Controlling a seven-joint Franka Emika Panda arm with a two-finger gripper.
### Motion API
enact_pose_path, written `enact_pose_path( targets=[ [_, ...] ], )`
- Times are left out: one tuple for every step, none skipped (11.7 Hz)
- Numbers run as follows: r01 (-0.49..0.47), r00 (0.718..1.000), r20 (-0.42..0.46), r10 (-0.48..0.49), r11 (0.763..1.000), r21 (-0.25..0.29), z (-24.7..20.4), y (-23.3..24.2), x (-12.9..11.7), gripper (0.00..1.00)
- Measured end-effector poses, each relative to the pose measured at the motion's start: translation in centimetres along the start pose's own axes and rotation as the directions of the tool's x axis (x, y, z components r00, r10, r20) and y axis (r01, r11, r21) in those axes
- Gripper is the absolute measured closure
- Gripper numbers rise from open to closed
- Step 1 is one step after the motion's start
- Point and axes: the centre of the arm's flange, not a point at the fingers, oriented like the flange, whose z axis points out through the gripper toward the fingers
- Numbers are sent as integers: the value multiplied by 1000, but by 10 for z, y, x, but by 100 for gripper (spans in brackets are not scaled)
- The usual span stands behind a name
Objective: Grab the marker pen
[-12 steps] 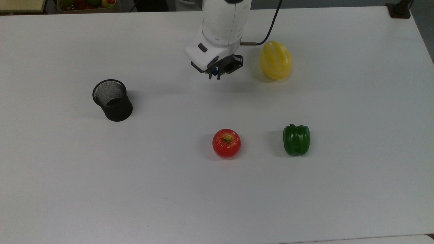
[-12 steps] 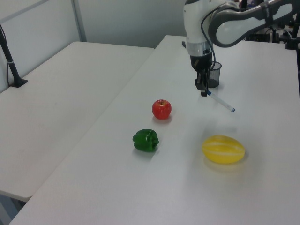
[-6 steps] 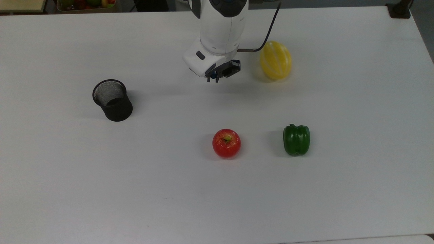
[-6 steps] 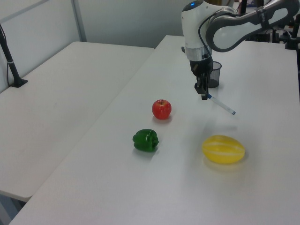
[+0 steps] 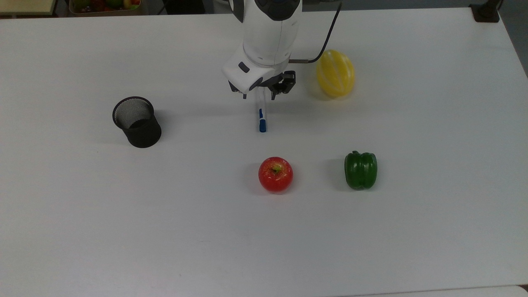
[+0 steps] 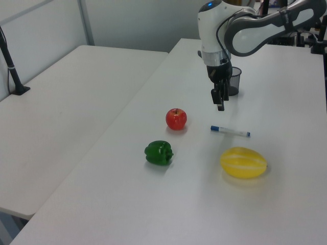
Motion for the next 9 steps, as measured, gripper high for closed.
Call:
enact_pose_path(
  targets=[
    [0, 1000, 0, 0, 1000, 0, 0, 0, 0, 14],
    [0, 1000, 0, 0, 1000, 0, 0, 0, 0, 0],
    [0, 1000, 0, 0, 1000, 0, 0, 0, 0, 0],
    [0, 1000, 0, 0, 1000, 0, 0, 0, 0, 0],
    [0, 1000, -1, 0, 1000, 0, 0, 0, 0, 0],
    [-2, 1000, -8, 2, 1000, 1, -4, 1, 1, 0],
    [-5, 1000, -25, 5, 1000, 2, -13, 3, 1, 0],
    [-10, 999, -52, 11, 1000, 3, -29, 6, -2, 0],
    [-17, 997, -69, 17, 1000, -1, -47, 12, -8, 0]
  ],
)
